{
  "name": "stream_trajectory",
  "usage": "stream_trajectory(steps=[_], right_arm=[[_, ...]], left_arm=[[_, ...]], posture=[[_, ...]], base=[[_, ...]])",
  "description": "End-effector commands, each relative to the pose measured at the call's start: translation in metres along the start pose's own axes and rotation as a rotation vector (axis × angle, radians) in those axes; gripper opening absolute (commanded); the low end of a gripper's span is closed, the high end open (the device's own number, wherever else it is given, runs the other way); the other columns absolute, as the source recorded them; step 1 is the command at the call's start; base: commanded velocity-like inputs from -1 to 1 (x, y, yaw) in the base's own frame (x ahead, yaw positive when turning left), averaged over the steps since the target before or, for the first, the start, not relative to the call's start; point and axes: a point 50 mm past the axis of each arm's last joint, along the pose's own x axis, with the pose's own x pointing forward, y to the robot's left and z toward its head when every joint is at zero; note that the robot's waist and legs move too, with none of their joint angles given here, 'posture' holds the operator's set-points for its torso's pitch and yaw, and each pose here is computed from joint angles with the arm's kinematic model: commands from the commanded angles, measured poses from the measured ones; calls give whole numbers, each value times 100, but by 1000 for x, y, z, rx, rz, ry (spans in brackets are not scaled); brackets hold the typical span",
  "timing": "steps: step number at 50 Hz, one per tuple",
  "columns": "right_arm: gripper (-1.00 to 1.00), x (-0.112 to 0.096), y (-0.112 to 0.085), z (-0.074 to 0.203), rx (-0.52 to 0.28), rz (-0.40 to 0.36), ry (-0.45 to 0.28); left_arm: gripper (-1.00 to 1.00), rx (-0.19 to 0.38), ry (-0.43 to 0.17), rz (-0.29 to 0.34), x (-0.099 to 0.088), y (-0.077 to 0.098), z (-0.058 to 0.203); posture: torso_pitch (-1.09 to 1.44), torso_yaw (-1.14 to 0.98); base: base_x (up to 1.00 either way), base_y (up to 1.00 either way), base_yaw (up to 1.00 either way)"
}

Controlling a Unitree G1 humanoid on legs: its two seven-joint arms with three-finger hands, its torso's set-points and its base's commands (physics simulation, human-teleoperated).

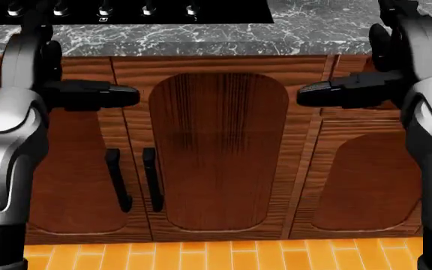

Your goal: Pick the lime from the pan and place it in the bowl.

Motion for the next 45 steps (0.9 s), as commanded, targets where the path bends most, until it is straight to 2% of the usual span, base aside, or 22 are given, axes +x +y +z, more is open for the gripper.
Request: stream_trajectory(steps=[1,4,9,14,30,45], right_arm=[[100,6,-3,28,-13,2,-70],[100,14,-6,52,-22,7,-88],[100,17,-9,73,-25,25,-102],[100,14,-7,84,-64,47,-117],[100,11,-7,84,-76,61,-106],[100,9,-9,96,-89,68,-103]], left_arm=[[100,4,-77,28,9,3,21],[100,16,-101,34,10,4,43],[100,36,-138,41,11,4,69],[100,40,-140,44,10,3,67],[100,47,-139,42,9,0,67],[100,56,-142,35,9,-3,70]], posture=[[0,0],[0,0],[0,0],[0,0],[0,0],[0,0]], base=[[0,0,0],[0,0,0],[0,0,0],[0,0,0],[16,0,0],[22,0,0]])
